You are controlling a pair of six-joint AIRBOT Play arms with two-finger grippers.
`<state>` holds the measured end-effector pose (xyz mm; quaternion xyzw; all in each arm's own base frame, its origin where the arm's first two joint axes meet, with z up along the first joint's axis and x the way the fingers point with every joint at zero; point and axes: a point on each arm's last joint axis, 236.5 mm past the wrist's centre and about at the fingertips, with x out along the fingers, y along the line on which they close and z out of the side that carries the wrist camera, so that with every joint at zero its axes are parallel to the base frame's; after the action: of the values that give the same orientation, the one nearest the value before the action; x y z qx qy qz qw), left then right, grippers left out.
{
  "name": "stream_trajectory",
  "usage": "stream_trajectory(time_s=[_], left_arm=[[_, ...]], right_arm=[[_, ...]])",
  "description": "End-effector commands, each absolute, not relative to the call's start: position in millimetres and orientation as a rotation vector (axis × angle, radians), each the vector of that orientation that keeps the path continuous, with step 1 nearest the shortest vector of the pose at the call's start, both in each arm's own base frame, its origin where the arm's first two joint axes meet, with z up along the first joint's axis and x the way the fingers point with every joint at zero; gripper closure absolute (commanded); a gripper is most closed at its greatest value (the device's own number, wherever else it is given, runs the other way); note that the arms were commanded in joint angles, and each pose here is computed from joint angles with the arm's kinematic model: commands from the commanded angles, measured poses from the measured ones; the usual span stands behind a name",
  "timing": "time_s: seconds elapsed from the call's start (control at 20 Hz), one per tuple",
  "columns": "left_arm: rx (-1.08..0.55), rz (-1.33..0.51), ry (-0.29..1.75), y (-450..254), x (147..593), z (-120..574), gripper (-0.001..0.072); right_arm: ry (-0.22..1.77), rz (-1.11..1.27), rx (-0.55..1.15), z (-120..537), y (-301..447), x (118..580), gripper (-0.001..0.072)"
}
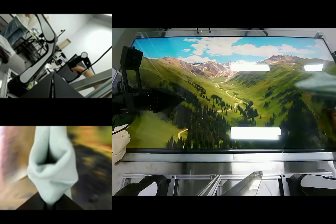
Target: Fold the shirts.
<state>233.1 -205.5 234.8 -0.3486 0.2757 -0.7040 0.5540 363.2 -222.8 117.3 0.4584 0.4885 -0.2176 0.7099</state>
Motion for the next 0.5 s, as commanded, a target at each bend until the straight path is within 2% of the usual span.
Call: stream_trajectory(time_s=[0.0,0.2,0.45], left_arm=[[-0.777,-1.663,0.698,-206.5,227.4,223.1,0.069],[-0.777,-1.663,0.7,-206.6,227.2,222.8,0.069],[-0.773,-1.675,0.709,-209.9,224.2,222.5,0.069]], right_arm=[[1.333,-1.135,0.982,101.4,-295.2,190.7,0.0694],[1.528,-1.351,0.863,71.4,-310.2,118.4,0.0693],[1.693,-1.311,0.877,26.2,-286.7,100.7,0.0675]])
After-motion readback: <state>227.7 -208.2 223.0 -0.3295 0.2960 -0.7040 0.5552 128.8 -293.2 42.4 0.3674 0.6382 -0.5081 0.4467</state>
